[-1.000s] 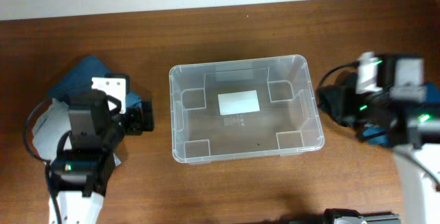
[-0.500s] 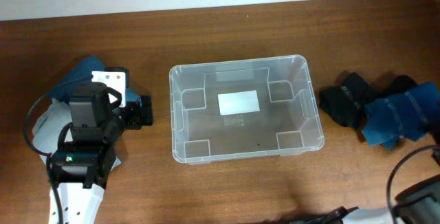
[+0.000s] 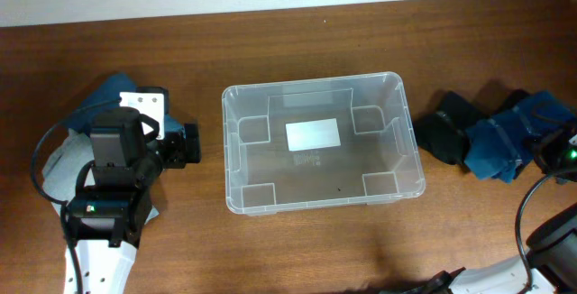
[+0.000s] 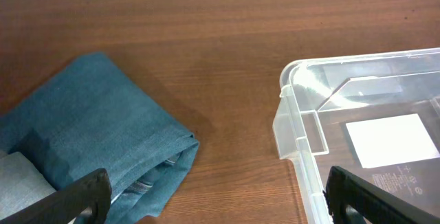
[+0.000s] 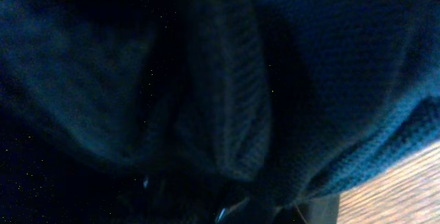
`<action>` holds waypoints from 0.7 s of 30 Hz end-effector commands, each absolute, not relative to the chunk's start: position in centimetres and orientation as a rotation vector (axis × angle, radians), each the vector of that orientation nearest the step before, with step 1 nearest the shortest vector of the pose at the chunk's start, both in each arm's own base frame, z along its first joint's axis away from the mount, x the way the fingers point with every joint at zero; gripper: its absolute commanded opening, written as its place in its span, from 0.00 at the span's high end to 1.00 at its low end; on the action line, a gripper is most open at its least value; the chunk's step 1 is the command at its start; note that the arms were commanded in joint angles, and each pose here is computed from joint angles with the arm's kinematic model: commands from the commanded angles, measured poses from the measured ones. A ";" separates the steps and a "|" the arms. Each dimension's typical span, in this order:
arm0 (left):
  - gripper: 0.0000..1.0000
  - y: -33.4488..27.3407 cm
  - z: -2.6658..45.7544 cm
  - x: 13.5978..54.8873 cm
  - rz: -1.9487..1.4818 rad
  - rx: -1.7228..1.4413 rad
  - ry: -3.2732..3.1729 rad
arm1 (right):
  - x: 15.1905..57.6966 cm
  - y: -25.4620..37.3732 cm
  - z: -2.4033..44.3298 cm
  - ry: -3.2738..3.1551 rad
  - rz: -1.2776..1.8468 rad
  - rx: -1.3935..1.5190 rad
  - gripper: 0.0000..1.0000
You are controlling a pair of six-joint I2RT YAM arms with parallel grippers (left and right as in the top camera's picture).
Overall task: Pack container
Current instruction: 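Grasp the dark teal taped bundle with the right gripper and lift it, then lower the teal bundle into the box's left side and release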
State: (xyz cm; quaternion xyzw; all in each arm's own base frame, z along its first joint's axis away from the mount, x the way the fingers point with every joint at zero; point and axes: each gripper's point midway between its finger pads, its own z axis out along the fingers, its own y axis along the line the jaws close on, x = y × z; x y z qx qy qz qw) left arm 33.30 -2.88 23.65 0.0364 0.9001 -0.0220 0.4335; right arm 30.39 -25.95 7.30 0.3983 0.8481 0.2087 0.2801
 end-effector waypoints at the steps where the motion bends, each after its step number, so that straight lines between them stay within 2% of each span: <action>1: 0.01 -2.6 24.7 33.6 -0.037 0.075 2.217 | 32.7 -24.0 15.4 2.182 0.589 0.850 0.96; 3: 0.01 -2.4 24.7 33.6 -0.021 0.070 2.216 | 33.2 -21.1 23.5 2.146 0.523 0.671 0.96; 6: 0.00 -2.4 24.7 33.6 -0.021 0.071 2.217 | 33.0 -15.2 31.0 2.124 0.495 0.476 0.96; 9: 0.01 -2.4 24.7 33.6 -0.021 0.071 2.217 | 32.9 -7.0 35.1 2.118 0.551 0.218 0.96; 11: 0.01 -2.4 24.7 33.6 -0.021 0.071 2.217 | 32.9 -3.7 35.2 2.143 0.594 0.146 0.96; 14: 0.01 -1.9 24.6 33.6 0.009 0.056 2.222 | 33.2 3.2 33.0 2.278 0.678 0.001 0.96; 16: 0.00 -0.4 24.0 33.1 0.106 0.010 2.251 | 33.8 9.1 29.1 2.431 0.719 -0.097 0.96; 21: 0.01 2.9 21.9 31.5 0.185 -0.194 2.352 | 34.7 17.3 20.8 2.649 0.740 -0.279 0.96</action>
